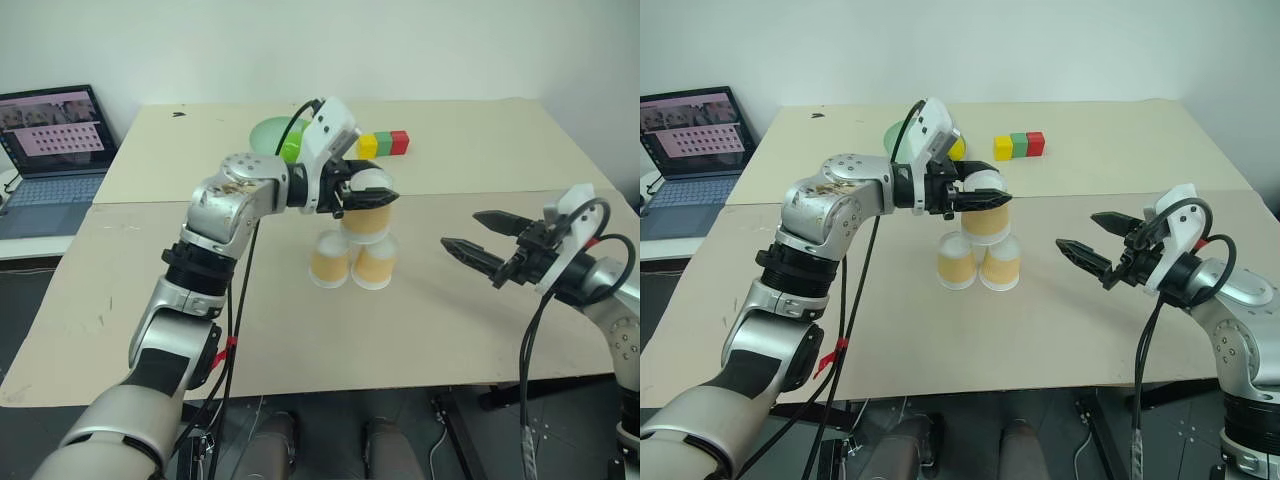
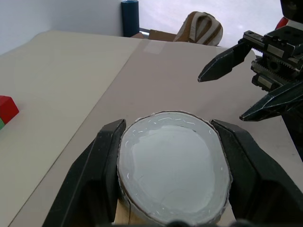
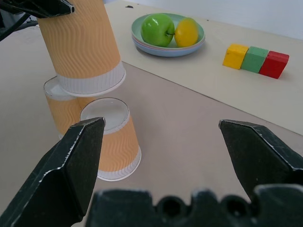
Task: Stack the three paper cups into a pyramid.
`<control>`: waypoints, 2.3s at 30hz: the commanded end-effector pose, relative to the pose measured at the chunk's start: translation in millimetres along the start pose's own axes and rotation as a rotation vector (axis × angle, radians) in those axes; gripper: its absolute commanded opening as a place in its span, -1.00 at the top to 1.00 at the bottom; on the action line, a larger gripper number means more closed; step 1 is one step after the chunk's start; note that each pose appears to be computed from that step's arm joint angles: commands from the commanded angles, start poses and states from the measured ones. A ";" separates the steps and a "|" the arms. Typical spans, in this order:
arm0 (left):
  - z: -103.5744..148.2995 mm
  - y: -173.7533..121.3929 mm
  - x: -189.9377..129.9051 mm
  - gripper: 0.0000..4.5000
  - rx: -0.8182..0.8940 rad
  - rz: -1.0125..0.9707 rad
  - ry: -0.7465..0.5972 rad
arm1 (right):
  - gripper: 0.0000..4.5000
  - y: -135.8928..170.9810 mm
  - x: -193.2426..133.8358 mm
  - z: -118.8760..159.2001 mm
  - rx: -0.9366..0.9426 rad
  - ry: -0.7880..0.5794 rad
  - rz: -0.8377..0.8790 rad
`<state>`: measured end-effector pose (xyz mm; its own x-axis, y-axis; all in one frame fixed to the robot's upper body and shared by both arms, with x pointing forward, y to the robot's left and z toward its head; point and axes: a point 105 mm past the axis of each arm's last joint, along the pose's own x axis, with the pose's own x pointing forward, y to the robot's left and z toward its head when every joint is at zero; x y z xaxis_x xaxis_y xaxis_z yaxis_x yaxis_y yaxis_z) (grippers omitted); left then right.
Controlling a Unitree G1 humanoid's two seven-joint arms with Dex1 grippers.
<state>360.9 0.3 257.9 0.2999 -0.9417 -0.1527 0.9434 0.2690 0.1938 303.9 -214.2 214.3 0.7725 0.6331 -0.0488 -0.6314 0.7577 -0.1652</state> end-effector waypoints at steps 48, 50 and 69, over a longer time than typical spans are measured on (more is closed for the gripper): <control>12.7 0.4 -13.3 -0.96 -0.038 0.073 -0.068 | -1.00 4.3 7.1 22.5 -0.029 -0.005 0.079; 13.2 1.1 -13.8 -0.96 -0.040 0.083 -0.070 | -1.00 4.1 8.0 22.9 -0.029 -0.007 0.080; 43.7 34.9 -139.1 -0.96 -0.012 0.402 -0.235 | -1.00 -7.4 4.7 21.7 -0.045 0.026 0.112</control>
<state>361.7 129.1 325.9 0.6328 -0.7606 0.1450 0.7494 0.6487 0.1322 313.2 -210.9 222.9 0.6999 0.7044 -0.1181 -0.7139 0.6856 -0.1422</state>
